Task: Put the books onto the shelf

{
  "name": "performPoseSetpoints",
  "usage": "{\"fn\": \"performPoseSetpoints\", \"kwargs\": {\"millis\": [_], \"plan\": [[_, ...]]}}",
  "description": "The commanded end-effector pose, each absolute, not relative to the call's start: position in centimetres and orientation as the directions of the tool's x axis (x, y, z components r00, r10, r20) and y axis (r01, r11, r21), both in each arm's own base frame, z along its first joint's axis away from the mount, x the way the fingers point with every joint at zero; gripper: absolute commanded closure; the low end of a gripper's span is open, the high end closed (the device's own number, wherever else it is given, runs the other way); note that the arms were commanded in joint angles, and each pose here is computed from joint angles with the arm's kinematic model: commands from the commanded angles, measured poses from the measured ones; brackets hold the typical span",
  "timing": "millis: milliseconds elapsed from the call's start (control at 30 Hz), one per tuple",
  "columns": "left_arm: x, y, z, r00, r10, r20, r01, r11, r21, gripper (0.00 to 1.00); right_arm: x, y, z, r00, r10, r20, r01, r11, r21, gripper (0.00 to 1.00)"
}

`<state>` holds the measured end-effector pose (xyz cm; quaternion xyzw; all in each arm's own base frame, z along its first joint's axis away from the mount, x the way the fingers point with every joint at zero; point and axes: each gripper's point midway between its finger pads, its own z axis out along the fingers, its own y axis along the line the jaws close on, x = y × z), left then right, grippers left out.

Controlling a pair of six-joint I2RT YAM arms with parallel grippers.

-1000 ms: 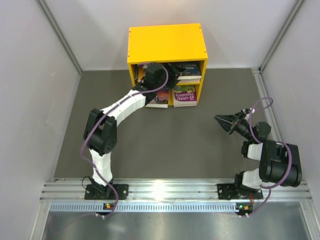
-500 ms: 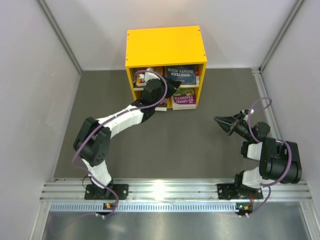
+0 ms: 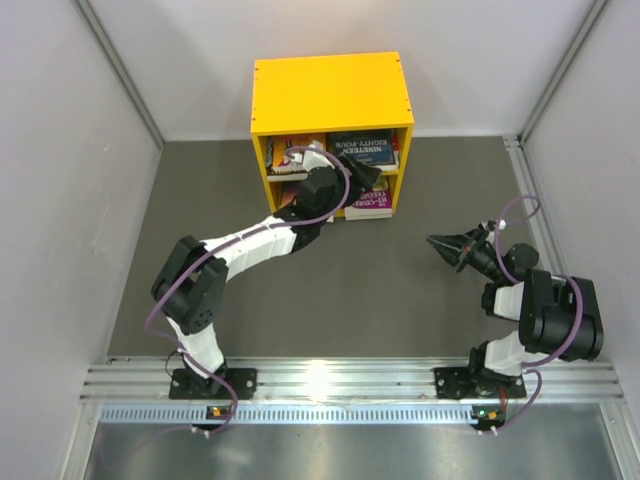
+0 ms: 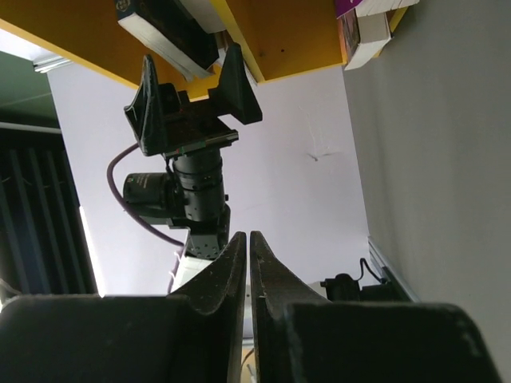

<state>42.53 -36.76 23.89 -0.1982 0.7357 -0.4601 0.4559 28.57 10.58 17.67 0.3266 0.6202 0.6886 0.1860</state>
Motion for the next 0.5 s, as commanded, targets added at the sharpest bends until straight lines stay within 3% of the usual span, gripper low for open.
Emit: {"fn": "performPoseSetpoints", "kwargs": {"millis": [0,167,200,233,267,333,367,467], "plan": [[42.2,-35.7,26.8,-0.449,-0.736,-0.507,0.160,0.492,-0.856,0.21,27.6,10.6,20.5,-0.741,0.671,-0.039,-0.120,-0.074,0.990,0.95],[40.8,-35.7,29.2,-0.428,-0.733,-0.529,0.207,0.490,-0.847,0.29,27.5,10.6,20.4,-0.742,0.669,-0.044,-0.123,-0.071,0.990,0.95],[39.9,-35.4,30.8,-0.415,-0.729,-0.545,0.232,0.494,-0.838,0.45,27.5,10.6,20.4,-0.741,0.670,-0.046,-0.124,-0.069,0.990,0.97],[39.7,-35.2,31.3,-0.410,-0.733,-0.543,0.239,0.488,-0.839,0.45,27.5,10.6,20.4,-0.741,0.670,-0.046,-0.124,-0.069,0.990,0.97],[39.4,-35.1,31.3,-0.414,-0.727,-0.547,0.235,0.495,-0.836,0.67,27.5,10.7,20.4,-0.741,0.669,-0.050,-0.127,-0.067,0.990,0.98],[38.6,-34.7,31.9,-0.412,-0.722,-0.557,0.244,0.501,-0.830,0.83,27.4,10.7,20.7,-0.738,0.671,-0.062,-0.141,-0.063,0.988,1.00],[38.3,-34.4,31.0,-0.422,-0.705,-0.571,0.226,0.528,-0.819,0.99,27.4,10.7,20.8,-0.735,0.675,-0.067,-0.147,-0.062,0.987,1.00],[37.6,-32.7,30.0,-0.412,-0.680,-0.607,0.176,0.594,-0.785,1.00,27.4,10.8,21.9,-0.721,0.684,-0.108,-0.196,-0.052,0.979,1.00]]}}
